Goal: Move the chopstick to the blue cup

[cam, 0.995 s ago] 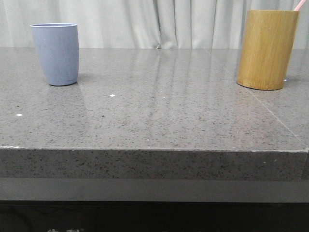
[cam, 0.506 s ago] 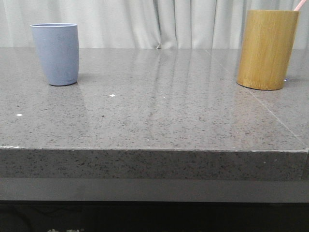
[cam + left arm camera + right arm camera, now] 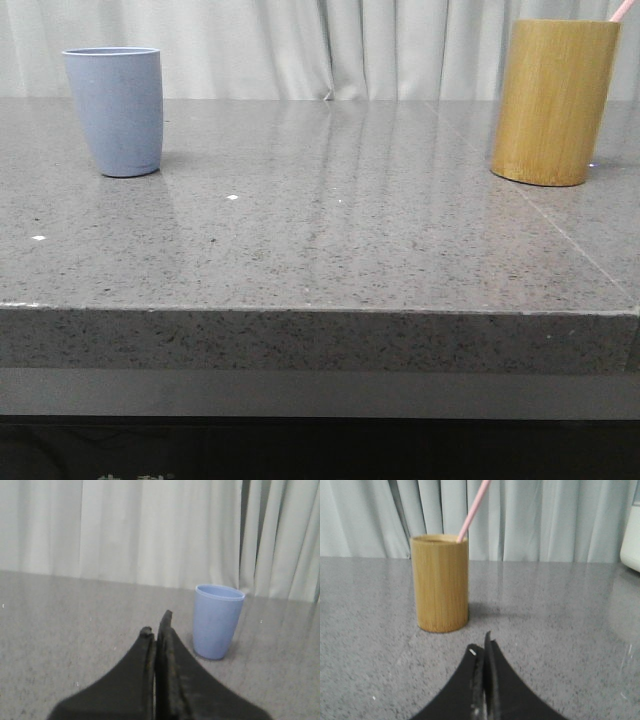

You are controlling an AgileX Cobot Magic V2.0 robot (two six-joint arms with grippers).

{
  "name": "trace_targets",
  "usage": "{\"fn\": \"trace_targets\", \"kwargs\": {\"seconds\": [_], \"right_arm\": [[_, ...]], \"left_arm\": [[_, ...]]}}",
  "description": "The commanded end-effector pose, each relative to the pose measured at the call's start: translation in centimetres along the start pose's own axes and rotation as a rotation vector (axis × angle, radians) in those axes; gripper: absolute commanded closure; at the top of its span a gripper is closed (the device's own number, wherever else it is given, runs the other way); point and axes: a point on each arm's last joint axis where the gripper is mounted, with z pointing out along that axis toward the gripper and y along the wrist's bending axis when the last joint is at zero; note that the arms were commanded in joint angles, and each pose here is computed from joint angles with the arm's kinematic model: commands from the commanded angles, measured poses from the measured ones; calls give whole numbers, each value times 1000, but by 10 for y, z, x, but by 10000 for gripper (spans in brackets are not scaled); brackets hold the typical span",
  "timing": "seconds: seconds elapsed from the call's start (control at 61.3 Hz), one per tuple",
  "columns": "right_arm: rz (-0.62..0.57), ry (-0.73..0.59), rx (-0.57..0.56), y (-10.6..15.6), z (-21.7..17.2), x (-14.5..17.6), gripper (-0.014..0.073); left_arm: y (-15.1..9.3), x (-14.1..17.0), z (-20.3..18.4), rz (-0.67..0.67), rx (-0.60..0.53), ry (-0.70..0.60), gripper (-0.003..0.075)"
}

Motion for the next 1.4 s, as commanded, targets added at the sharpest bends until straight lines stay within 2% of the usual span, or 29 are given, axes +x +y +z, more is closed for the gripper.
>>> {"fn": "trace_targets", "kwargs": {"seconds": [0.0, 0.228, 0.359, 0.506, 0.653, 0.816, 1.175, 1.257, 1.338, 1.387], "right_arm": [[-3, -132, -6, 2, -10, -39, 662], [-64, -113, -10, 6, -24, -100, 662], [-66, -32, -15, 8, -17, -127, 662], [-67, 105, -20, 10, 2, -147, 662], [-64, 281, -23, 10, 30, -146, 662], [-61, 406, -22, 8, 59, -133, 662], [-52, 565, -23, 8, 86, -114, 659], [-52, 590, -24, 7, 87, -112, 601], [-52, 611, -25, 8, 86, -110, 457], [-52, 617, -25, 8, 85, -109, 340]], "left_arm": [[-4, -46, -8, -4, 16, -153, 739], [-10, -111, -4, -1, 23, -54, 739], [-13, -141, 10, 1, 24, 69, 739], [-14, -155, 30, 2, 21, 180, 739], [-14, -152, 47, 1, 17, 237, 739], [-14, -147, 56, 1, 15, 272, 739], [-12, -132, 66, 17, 6, 357, 738], [-11, -128, 68, 27, 1, 404, 720], [-11, -125, 71, 39, 0, 432, 641], [-11, -124, 73, 49, 2, 439, 559]]}}
